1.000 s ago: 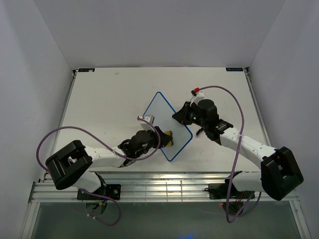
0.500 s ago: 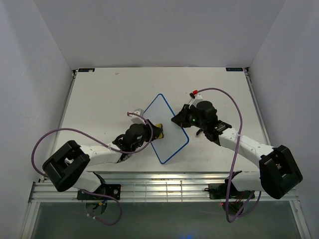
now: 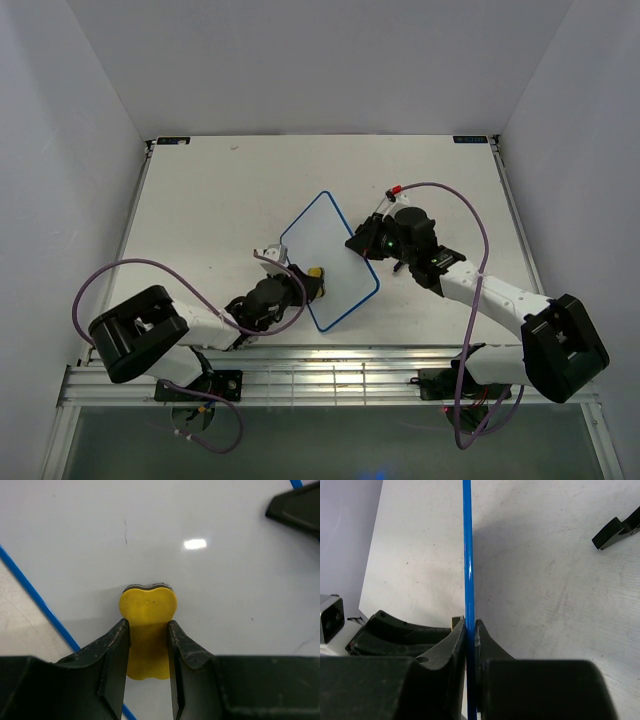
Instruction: Erase the whiteboard
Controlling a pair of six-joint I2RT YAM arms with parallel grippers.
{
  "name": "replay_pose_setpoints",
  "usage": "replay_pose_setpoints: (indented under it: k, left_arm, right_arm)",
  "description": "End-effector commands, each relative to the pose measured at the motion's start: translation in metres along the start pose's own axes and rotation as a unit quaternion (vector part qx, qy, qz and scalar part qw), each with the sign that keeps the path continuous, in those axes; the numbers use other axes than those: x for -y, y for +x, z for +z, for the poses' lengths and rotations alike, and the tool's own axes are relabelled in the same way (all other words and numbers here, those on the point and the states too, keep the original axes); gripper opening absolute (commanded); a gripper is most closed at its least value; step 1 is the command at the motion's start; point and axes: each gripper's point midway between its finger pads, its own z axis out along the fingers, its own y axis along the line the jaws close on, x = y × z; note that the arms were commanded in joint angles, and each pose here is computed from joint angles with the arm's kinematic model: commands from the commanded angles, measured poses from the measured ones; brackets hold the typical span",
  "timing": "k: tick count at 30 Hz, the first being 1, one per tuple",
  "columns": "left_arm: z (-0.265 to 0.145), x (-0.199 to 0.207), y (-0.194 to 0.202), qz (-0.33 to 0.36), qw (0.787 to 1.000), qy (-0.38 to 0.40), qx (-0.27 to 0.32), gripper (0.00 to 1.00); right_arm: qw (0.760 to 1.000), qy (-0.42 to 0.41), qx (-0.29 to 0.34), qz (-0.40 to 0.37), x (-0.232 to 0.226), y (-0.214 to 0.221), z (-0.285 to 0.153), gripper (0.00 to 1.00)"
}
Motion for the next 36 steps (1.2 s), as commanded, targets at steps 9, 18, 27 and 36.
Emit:
replay_pose_setpoints:
  k: [9, 18, 27, 36]
  left_arm:
    - [-0.022, 0.039, 0.011, 0.023, 0.996, 0.088, 0.0, 0.0]
    - [0.006, 0.024, -0.003, 0.016, 0.998, 0.057, -0.005, 0.0]
    - [0.033, -0.023, -0.042, 0.005, 1.0, 0.013, 0.024, 0.01]
    - [0.078, -0.042, -0.083, -0.003, 0.999, 0.026, 0.028, 0.01]
  right_arm:
    - [1.0, -0.025, 0.007, 0.014, -0.014, 0.0, -0.003, 0.08]
    - [0.999, -0.048, 0.002, -0.023, -0.02, 0.003, -0.011, 0.08]
    - [0.996, -0.068, -0.016, -0.049, -0.025, 0.012, -0.016, 0.08]
    - [0.993, -0.078, -0.041, -0.076, -0.023, 0.022, -0.02, 0.08]
